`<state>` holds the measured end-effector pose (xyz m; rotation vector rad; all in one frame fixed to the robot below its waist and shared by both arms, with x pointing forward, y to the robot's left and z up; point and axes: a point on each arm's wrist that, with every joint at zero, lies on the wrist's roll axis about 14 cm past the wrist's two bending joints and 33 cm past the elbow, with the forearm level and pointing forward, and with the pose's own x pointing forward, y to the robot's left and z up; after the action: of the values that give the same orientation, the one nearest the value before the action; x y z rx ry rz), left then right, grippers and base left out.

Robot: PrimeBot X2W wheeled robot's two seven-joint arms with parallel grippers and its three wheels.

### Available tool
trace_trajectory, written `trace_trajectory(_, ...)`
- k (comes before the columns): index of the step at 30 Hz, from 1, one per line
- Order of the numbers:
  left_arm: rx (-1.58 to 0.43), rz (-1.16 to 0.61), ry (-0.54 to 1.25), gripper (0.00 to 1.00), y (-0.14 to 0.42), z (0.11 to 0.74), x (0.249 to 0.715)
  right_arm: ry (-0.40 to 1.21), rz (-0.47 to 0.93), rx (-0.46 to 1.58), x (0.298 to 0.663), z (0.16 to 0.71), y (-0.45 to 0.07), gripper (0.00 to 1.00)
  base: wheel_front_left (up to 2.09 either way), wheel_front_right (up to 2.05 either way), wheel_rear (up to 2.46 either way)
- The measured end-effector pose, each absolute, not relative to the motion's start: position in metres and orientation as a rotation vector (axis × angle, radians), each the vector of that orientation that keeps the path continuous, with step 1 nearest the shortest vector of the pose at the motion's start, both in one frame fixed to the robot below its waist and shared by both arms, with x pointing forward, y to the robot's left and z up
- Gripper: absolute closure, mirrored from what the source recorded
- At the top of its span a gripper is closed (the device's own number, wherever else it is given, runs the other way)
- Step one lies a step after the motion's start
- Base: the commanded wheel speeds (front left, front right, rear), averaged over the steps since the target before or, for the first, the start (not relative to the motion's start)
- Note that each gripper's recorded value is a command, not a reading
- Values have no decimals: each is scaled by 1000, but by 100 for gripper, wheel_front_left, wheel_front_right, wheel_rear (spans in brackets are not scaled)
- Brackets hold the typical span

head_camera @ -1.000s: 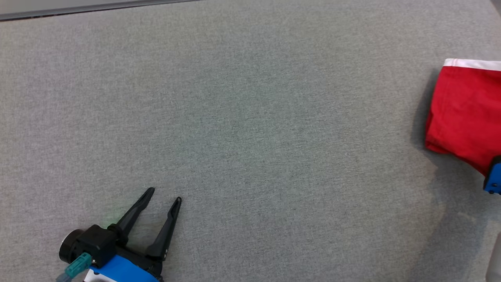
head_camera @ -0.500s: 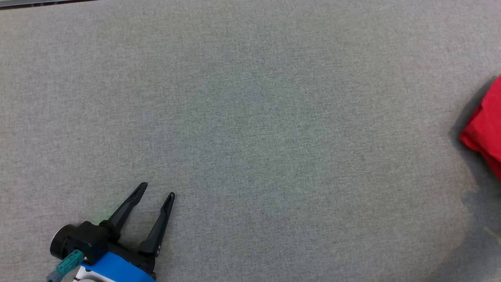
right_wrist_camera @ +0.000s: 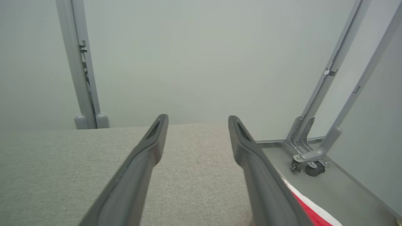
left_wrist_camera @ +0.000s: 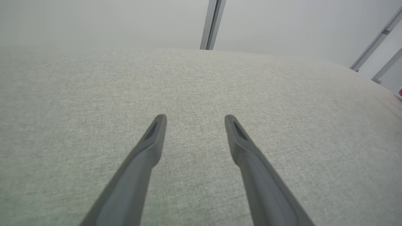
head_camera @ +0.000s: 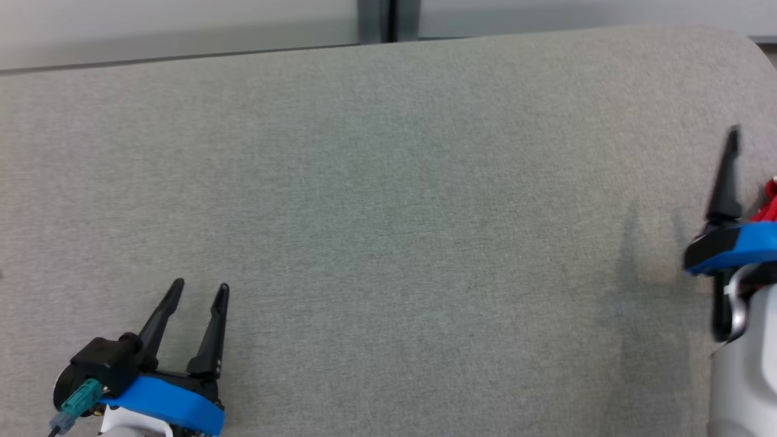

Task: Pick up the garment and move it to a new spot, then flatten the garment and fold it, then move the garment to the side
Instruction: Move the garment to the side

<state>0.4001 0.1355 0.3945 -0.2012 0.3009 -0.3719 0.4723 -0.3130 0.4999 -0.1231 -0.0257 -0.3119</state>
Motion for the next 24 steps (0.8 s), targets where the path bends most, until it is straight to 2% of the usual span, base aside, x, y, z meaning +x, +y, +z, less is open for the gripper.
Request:
trace_trajectory(3, -198, -297, 269, 0, 154, 403, 401, -41, -193, -74, 474, 499, -271, 0, 0, 0, 0)
trace_trajectory(9, -189, -171, 221, 0, 186, 418, 394, 6, -49, -13, 458, 480, -219, 0, 0, 0, 0)
trace_trajectory(14, -188, -105, 198, 0, 200, 424, 383, 63, 13, 22, 440, 463, -195, 0, 0, 0, 0)
trace_trajectory(24, -186, -43, 183, 0, 206, 428, 356, 75, 73, 48, 405, 462, -174, 0, 0, 0, 0)
